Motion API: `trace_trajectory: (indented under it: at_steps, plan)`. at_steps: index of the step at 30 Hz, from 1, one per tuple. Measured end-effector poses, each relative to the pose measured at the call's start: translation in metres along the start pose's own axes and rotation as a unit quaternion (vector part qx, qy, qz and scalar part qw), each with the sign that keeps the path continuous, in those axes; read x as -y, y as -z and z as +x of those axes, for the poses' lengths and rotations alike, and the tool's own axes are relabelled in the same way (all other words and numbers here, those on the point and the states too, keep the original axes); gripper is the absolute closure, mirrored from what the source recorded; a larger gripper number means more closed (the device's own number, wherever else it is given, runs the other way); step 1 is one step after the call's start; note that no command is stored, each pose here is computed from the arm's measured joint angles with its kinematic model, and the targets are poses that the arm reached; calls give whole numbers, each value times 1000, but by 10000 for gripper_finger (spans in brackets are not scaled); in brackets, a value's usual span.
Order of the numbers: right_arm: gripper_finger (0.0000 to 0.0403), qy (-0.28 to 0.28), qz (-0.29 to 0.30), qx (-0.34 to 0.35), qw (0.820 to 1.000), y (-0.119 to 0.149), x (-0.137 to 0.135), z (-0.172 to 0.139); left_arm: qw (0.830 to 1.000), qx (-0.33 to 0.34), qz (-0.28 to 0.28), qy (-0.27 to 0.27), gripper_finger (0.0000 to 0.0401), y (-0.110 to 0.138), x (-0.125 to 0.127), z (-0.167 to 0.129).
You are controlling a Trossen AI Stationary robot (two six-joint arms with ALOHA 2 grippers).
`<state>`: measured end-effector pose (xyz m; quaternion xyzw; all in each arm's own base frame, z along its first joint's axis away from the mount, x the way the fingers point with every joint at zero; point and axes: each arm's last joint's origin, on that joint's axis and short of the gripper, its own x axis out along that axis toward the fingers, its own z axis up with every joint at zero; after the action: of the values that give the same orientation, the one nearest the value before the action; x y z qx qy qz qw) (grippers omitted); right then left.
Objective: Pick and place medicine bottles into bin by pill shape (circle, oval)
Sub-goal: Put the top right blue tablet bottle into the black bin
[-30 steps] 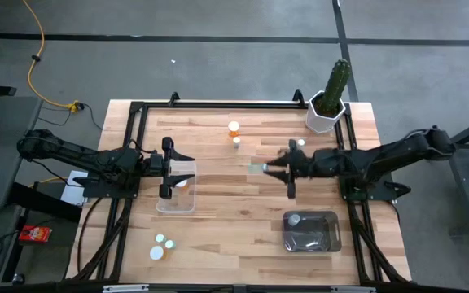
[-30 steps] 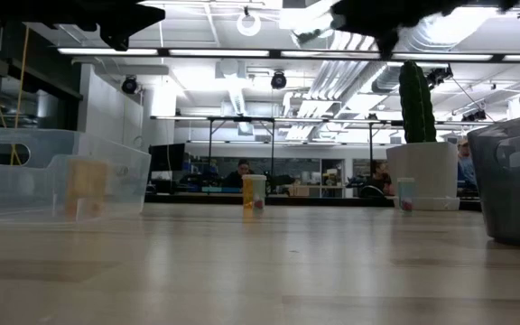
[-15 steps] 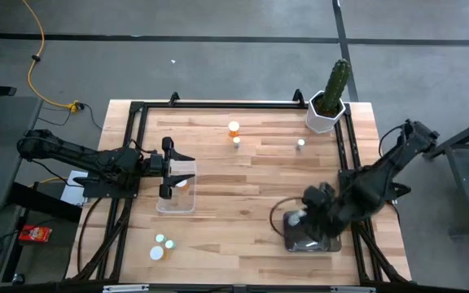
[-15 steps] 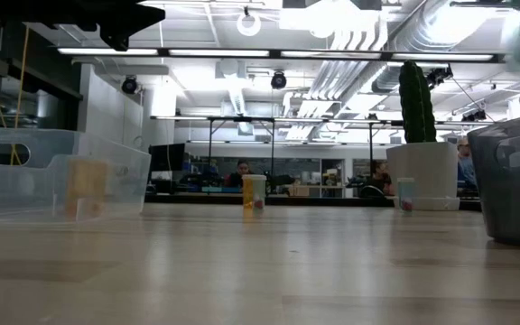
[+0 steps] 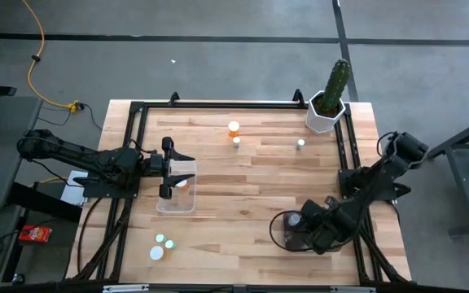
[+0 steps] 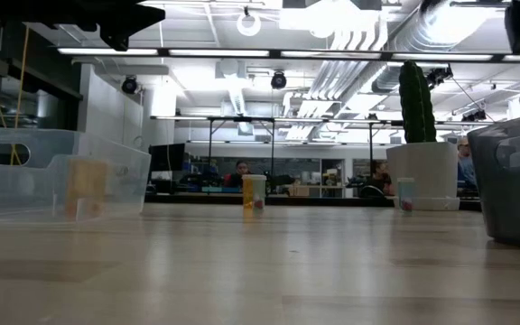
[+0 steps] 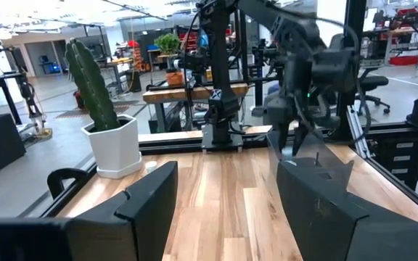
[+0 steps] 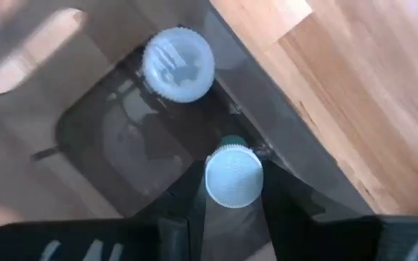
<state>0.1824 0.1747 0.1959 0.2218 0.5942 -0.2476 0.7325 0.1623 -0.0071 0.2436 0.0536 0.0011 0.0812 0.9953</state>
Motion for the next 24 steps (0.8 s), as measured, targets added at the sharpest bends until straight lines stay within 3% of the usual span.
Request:
trace_trajectory:
  at_steps: [12, 24]
  plan:
    - [305, -15, 6, 31, 999, -3, 1, 11, 1000, 4, -1, 0, 178, -1, 0, 0]
    - [294, -24, -4, 21, 999, -4, 4, 0, 1000, 4, -1, 0, 178, -1, 0, 0]
